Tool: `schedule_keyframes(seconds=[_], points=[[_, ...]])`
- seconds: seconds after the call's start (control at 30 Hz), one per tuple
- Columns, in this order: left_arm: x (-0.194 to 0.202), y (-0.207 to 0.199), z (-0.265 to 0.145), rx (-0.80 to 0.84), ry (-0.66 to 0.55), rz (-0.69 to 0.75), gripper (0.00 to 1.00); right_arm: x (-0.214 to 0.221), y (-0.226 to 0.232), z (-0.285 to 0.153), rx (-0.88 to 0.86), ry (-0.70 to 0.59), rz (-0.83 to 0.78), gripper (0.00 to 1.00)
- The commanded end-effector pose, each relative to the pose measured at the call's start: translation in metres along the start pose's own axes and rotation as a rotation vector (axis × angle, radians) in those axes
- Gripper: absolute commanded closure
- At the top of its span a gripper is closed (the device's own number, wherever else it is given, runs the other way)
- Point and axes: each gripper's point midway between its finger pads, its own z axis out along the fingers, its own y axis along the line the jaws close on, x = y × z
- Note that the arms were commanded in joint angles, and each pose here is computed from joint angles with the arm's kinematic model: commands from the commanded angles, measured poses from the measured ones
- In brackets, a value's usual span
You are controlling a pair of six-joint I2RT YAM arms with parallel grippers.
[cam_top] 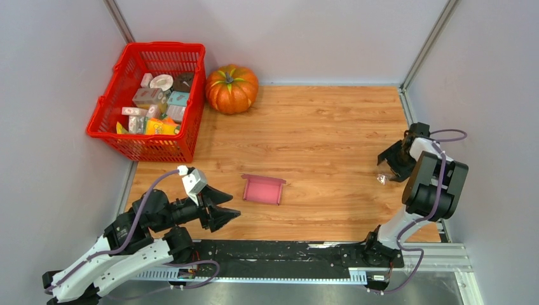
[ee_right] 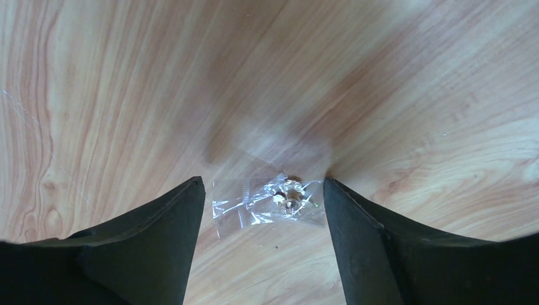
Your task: Fold the paper box
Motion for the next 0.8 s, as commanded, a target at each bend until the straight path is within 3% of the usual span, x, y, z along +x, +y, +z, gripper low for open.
schedule_keyframes(seconds=[0.0,0.17,0.2,0.23,0.3,0.4,0.6,0.77], points=[[-0.004,-0.005,0.0,0.031,-0.015,0.027,0.32,0.018,0.0,0.017,0.069,0.053,-0.015,0.27],[-0.002,-0.005,0.001,0.036,-0.012,0.027,0.31,0.034,-0.012,0.026,0.151,0.072,-0.048,0.3],[-0.002,-0.006,0.001,0.041,-0.012,0.027,0.31,0.036,-0.013,0.026,0.158,0.071,-0.057,0.33],[-0.001,-0.006,0.001,0.041,-0.007,0.026,0.31,0.037,-0.013,0.025,0.155,0.075,-0.061,0.41],[-0.002,-0.007,0.002,0.048,-0.007,0.027,0.31,0.04,-0.013,0.023,0.153,0.078,-0.064,0.45],[-0.001,-0.007,0.003,0.046,-0.001,0.026,0.32,0.045,-0.009,0.02,0.137,0.102,-0.078,0.48],[0.0,-0.002,0.007,0.014,0.022,0.024,0.32,0.039,0.01,-0.007,0.075,0.028,-0.131,0.54],[-0.004,0.012,0.011,-0.074,0.026,0.004,0.32,0.063,0.043,-0.035,-0.017,-0.017,-0.278,0.55]])
